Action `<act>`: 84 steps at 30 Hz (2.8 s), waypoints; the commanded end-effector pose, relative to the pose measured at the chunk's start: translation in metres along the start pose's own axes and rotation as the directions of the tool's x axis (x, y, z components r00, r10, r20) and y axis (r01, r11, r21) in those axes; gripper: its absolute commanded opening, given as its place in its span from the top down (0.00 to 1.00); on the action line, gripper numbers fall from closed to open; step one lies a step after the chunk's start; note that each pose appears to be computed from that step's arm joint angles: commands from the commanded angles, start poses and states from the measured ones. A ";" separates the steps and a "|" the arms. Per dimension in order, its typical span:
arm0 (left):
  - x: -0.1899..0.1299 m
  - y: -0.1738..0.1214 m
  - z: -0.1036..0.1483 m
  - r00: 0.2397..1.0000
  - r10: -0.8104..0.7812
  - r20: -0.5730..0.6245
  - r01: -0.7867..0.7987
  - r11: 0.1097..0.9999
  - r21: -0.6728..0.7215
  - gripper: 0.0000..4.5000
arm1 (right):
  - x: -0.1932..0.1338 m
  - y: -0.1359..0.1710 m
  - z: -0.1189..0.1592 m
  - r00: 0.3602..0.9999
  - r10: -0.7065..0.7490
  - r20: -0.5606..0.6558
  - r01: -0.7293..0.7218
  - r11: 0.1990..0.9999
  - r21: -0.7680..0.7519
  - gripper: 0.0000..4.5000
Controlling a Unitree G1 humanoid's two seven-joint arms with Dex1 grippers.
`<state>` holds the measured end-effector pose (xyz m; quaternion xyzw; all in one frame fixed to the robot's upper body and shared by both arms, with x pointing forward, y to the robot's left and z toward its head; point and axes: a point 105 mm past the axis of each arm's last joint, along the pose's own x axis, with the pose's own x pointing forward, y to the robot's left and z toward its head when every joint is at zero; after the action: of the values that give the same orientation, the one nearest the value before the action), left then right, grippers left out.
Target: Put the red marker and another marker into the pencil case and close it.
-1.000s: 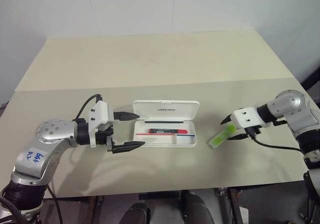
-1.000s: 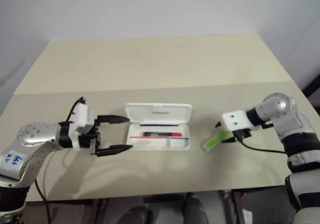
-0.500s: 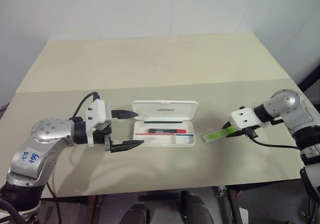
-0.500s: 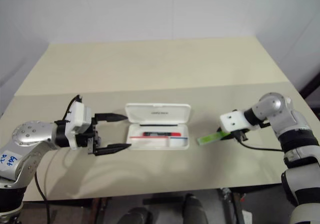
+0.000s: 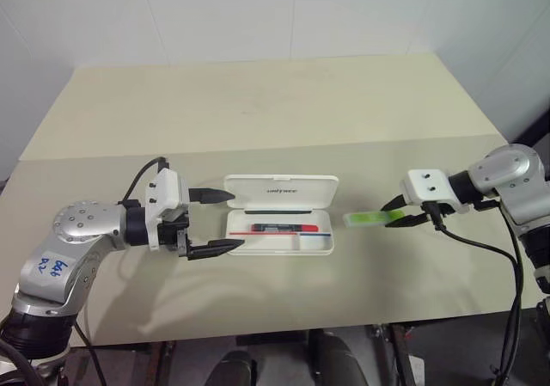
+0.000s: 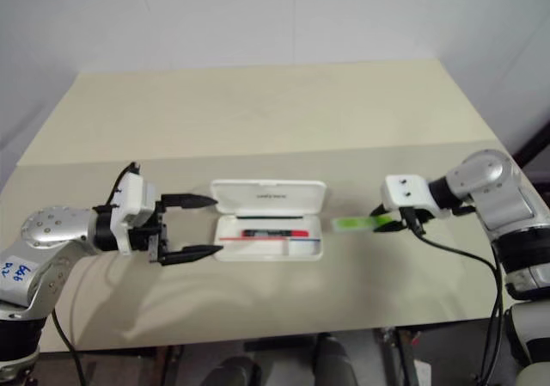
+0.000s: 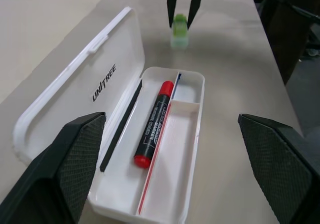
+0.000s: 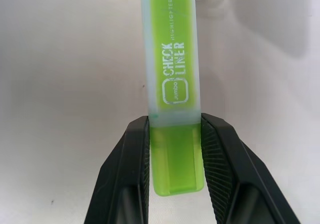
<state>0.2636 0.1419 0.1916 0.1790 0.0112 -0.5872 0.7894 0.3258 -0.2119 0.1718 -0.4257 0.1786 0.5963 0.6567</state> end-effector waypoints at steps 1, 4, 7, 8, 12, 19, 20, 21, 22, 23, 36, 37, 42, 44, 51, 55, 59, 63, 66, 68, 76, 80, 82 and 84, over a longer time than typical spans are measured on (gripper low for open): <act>-0.003 0.003 0.005 1.000 -0.002 0.002 0.001 0.999 0.046 0.00 | -0.018 0.005 0.037 0.993 0.028 0.115 -0.028 1.000 -0.003 0.76; -0.003 0.001 0.003 1.000 -0.017 -0.009 0.017 0.998 0.054 0.00 | -0.013 0.010 0.062 0.981 0.042 0.192 -0.046 0.999 0.013 0.76; -0.003 -0.003 0.000 0.999 -0.034 -0.027 0.035 0.998 0.059 0.00 | -0.004 0.020 0.080 0.968 0.074 0.241 -0.078 0.997 0.009 0.76; -0.004 -0.003 0.000 0.999 -0.035 -0.031 0.037 0.998 0.058 0.00 | 0.000 0.022 0.083 0.966 0.076 0.247 -0.082 0.997 0.011 0.76; -0.010 -0.007 -0.004 0.998 -0.036 -0.057 0.039 0.998 0.056 0.00 | 0.019 0.024 0.091 0.960 0.069 0.271 -0.082 0.996 0.034 0.76; -0.024 -0.011 -0.009 0.995 0.001 -0.096 0.003 0.999 0.042 0.00 | 0.048 0.019 0.101 0.952 0.023 0.306 -0.044 0.997 0.064 0.76; -0.025 -0.011 -0.009 0.995 0.005 -0.097 -0.001 0.999 0.041 0.00 | 0.052 0.019 0.103 0.950 0.024 0.311 -0.046 0.997 0.066 0.76; -0.026 -0.011 -0.009 0.995 0.008 -0.098 -0.004 0.999 0.040 0.00 | 0.055 0.019 0.105 0.948 0.029 0.317 -0.053 0.996 0.066 0.76; -0.027 -0.011 -0.009 0.995 0.013 -0.101 -0.010 0.999 0.039 0.00 | 0.060 0.019 0.107 0.946 0.031 0.323 -0.055 0.996 0.066 0.76; -0.028 -0.011 -0.010 0.994 0.017 -0.105 -0.013 0.999 0.039 0.00 | 0.063 0.019 0.108 0.945 0.031 0.325 -0.055 0.996 0.067 0.76; -0.037 -0.006 -0.009 0.991 0.052 -0.126 -0.047 0.998 0.043 0.00 | 0.098 0.012 0.136 0.923 0.029 0.385 -0.052 0.997 0.048 0.76; -0.037 -0.006 -0.008 0.991 0.053 -0.126 -0.048 0.998 0.044 0.00 | 0.100 0.012 0.138 0.921 0.033 0.388 -0.055 0.997 0.046 0.76; -0.039 -0.005 -0.007 0.990 0.063 -0.129 -0.058 0.997 0.047 0.00 | 0.107 0.013 0.143 0.918 0.045 0.393 -0.068 0.997 0.045 0.76; -0.040 -0.005 -0.007 0.989 0.066 -0.130 -0.061 0.997 0.047 0.00 | 0.108 0.014 0.143 0.919 0.051 0.390 -0.074 0.996 0.046 0.76; -0.043 -0.005 -0.007 0.988 0.080 -0.136 -0.073 0.996 0.051 0.00 | 0.115 0.020 0.135 0.934 0.071 0.350 -0.096 0.994 0.056 0.76; -0.044 -0.005 -0.006 0.987 0.084 -0.137 -0.077 0.996 0.054 0.00 | 0.118 0.018 0.129 0.944 0.056 0.325 -0.085 0.993 0.076 0.76; -0.044 -0.004 -0.005 0.987 0.088 -0.137 -0.081 0.995 0.057 0.00 | 0.121 0.019 0.126 0.947 0.054 0.317 -0.085 0.993 0.084 0.76; -0.044 -0.002 -0.005 0.986 0.091 -0.136 -0.083 0.995 0.064 0.00 | 0.123 0.022 0.122 0.950 0.070 0.305 -0.102 0.991 0.091 0.76; -0.044 -0.001 -0.004 0.986 0.093 -0.136 -0.085 0.994 0.066 0.00 | 0.124 0.024 0.121 0.951 0.082 0.298 -0.114 0.989 0.092 0.76; -0.044 -0.001 -0.004 0.986 0.094 -0.136 -0.085 0.994 0.067 0.00 | 0.124 0.024 0.120 0.951 0.085 0.296 -0.118 0.989 0.094 0.76; -0.043 0.000 -0.005 0.987 0.096 -0.132 -0.087 0.994 0.071 0.00 | 0.122 0.023 0.127 0.945 0.080 0.317 -0.110 0.991 0.079 0.21; -0.041 0.001 -0.005 0.987 0.098 -0.127 -0.089 0.993 0.073 0.00 | 0.117 0.018 0.132 0.942 0.061 0.331 -0.087 0.994 0.065 0.21; -0.041 0.001 -0.005 0.987 0.098 -0.126 -0.089 0.993 0.074 0.00 | 0.113 0.016 0.133 0.940 0.057 0.336 -0.083 0.994 0.065 0.21; -0.041 0.002 -0.005 0.987 0.099 -0.125 -0.090 0.993 0.075 0.00 | 0.109 0.014 0.135 0.937 0.054 0.345 -0.083 0.994 0.069 0.21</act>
<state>0.2535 0.1822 0.1880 0.2268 0.0508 -0.5402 0.8088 0.3003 -0.0402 0.1430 -0.2769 0.1310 0.6753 0.6710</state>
